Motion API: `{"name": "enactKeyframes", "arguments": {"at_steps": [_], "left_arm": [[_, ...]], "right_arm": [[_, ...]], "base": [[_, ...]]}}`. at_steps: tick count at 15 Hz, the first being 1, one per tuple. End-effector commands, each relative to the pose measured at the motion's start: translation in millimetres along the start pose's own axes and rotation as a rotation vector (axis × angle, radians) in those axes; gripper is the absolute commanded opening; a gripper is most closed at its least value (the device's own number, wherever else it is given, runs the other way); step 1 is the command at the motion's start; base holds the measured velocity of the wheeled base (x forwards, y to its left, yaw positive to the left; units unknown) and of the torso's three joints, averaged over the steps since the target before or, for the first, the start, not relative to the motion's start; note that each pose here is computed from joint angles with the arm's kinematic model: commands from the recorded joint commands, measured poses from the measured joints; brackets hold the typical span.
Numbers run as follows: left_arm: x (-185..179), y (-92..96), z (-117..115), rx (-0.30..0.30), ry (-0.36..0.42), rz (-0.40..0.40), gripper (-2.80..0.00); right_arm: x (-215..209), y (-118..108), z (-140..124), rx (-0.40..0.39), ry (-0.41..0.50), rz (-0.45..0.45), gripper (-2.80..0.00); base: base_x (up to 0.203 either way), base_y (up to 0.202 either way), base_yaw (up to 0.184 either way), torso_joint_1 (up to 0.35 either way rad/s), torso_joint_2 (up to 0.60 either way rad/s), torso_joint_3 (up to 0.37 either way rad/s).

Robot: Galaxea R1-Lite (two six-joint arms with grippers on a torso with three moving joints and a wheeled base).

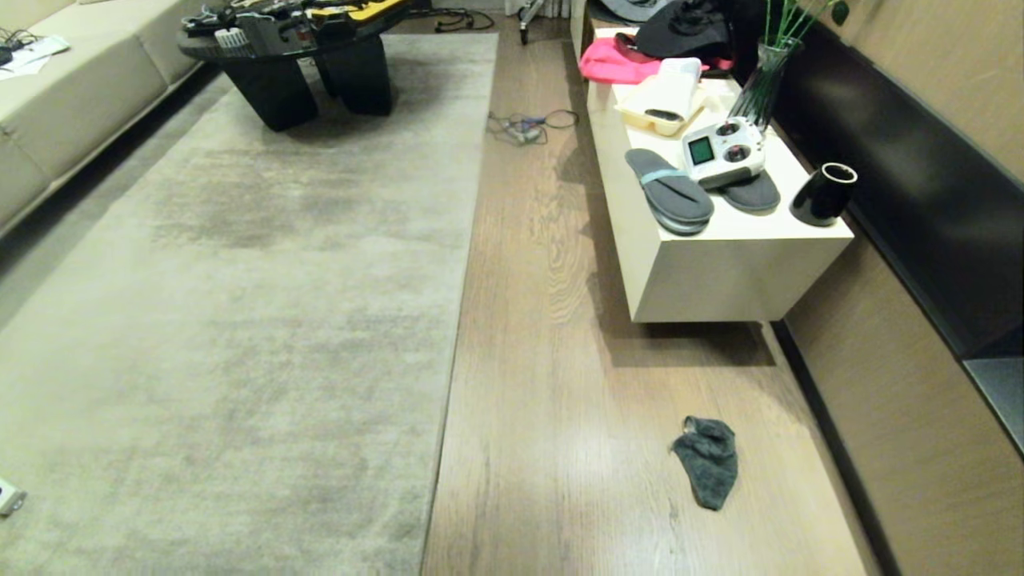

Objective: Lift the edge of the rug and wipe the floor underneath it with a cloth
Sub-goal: Pick up the rag

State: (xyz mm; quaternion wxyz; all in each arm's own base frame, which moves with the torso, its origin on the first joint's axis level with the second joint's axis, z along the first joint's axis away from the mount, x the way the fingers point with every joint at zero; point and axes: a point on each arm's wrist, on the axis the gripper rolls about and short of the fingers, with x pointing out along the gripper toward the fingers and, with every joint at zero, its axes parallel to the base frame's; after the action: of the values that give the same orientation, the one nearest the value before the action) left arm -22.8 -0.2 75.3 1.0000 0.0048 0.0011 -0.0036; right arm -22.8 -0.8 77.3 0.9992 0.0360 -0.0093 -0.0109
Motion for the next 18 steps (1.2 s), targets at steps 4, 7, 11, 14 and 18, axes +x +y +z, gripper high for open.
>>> {"name": "enactKeyframes", "arguments": {"at_steps": [4,7,11,14,18], "left_arm": [[0.1,0.0,0.1,0.000,0.001,0.000,-2.80],[0.1,0.0,0.1,0.000,0.001,0.000,-2.80],[0.1,0.0,0.1,0.001,0.001,0.001,-2.80],[0.1,0.0,0.1,-0.002,0.000,0.001,-2.80],[0.1,0.2,0.0,-0.023,0.001,0.010,-2.80]], "right_arm": [[0.1,0.0,0.1,0.000,0.001,0.000,-2.80],[0.1,0.0,0.1,0.000,0.001,0.000,-2.80],[0.1,0.0,0.1,0.000,0.001,-0.001,-2.80],[0.1,0.0,0.1,0.000,0.001,0.000,-2.80],[0.1,0.0,0.1,0.000,0.001,0.001,-2.80]], "base": [[0.000,0.000,0.000,0.005,0.00,-0.198],[0.000,0.000,0.000,0.006,0.00,-0.197],[0.000,0.000,0.000,0.005,0.00,-0.195],[0.000,0.000,0.000,0.001,0.00,-0.197],[0.000,0.000,0.000,0.002,0.00,-0.197]]}}
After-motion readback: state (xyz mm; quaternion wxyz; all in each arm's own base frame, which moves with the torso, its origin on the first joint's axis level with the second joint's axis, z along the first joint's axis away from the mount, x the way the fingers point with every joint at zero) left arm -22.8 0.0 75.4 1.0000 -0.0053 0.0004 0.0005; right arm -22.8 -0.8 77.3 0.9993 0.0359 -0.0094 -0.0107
